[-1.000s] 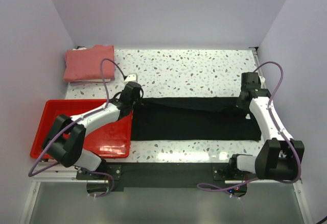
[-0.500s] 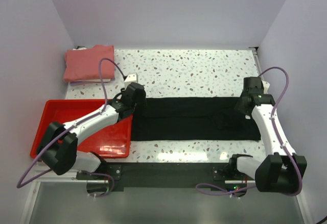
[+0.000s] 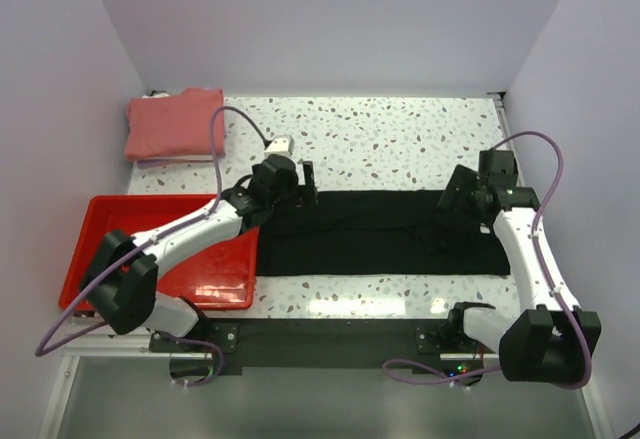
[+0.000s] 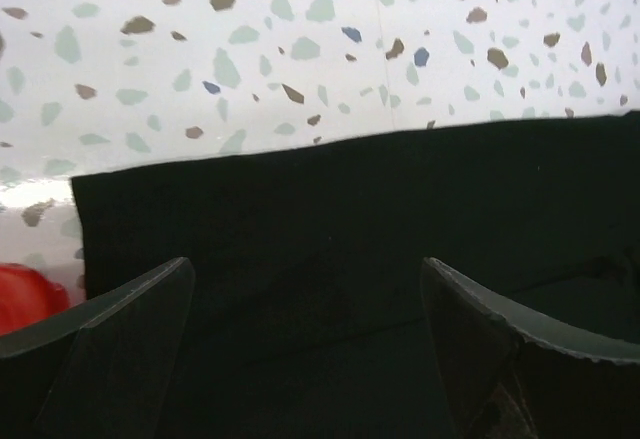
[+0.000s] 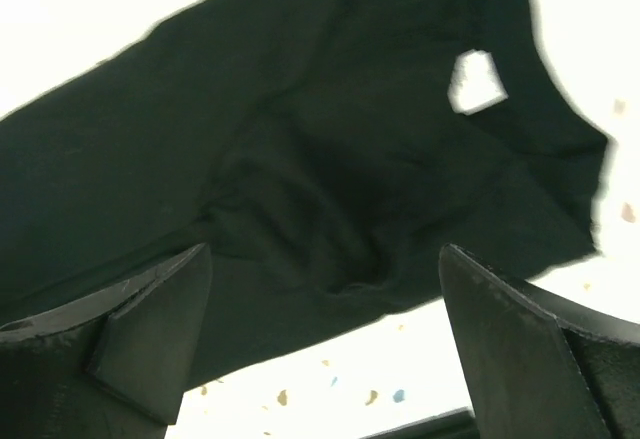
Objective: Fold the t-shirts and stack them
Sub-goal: Fold the tshirt
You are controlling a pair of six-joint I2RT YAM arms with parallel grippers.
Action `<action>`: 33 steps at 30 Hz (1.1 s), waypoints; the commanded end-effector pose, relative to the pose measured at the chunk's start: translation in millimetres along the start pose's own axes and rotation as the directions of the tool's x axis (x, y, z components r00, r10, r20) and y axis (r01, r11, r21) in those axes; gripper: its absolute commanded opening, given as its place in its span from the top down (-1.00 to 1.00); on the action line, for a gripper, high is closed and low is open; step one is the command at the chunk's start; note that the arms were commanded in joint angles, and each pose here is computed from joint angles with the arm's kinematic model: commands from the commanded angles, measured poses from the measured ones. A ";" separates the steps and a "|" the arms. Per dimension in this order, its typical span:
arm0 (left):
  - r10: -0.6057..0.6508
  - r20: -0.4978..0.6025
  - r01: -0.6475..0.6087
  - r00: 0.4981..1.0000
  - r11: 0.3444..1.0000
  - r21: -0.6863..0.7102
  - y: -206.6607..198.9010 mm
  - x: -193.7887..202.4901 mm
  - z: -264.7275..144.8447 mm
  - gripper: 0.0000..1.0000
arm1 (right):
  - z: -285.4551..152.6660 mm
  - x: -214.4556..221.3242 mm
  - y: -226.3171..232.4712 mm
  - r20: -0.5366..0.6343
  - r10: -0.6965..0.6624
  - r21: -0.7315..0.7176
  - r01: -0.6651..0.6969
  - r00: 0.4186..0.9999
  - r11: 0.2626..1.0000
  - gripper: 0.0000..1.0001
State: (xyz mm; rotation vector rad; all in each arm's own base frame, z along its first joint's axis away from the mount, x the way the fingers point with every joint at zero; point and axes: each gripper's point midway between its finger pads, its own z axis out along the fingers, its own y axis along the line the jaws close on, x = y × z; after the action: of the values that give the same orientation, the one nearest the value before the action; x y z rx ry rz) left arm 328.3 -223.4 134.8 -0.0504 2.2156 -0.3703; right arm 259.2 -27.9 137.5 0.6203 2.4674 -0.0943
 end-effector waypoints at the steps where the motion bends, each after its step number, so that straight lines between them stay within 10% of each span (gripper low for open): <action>1: 0.022 -0.027 -0.019 0.999 0.994 0.106 -29.4 4.6 11.7 -1.00 | 9.8 4.5 37.8 -0.040 0.006 -0.199 -0.014 0.999 0.980 -0.98; 23: 0.048 -0.182 -0.058 0.982 0.997 -0.051 5.7 70.3 35.0 -1.00 | 60.0 110.4 0.7 -0.336 0.135 -0.048 -0.160 0.932 0.986 -0.98; 33: 0.054 -0.157 -0.067 0.986 0.994 -0.085 11.7 63.1 31.1 -1.00 | 11.7 52.7 13.8 -0.211 0.075 -0.145 -0.107 0.975 0.984 -0.98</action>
State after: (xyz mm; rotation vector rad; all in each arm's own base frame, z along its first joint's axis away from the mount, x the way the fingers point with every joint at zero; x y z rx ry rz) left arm 309.0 -231.1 50.1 0.0249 2.4337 -0.2440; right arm 221.7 -3.0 62.7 0.7916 2.6686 0.1252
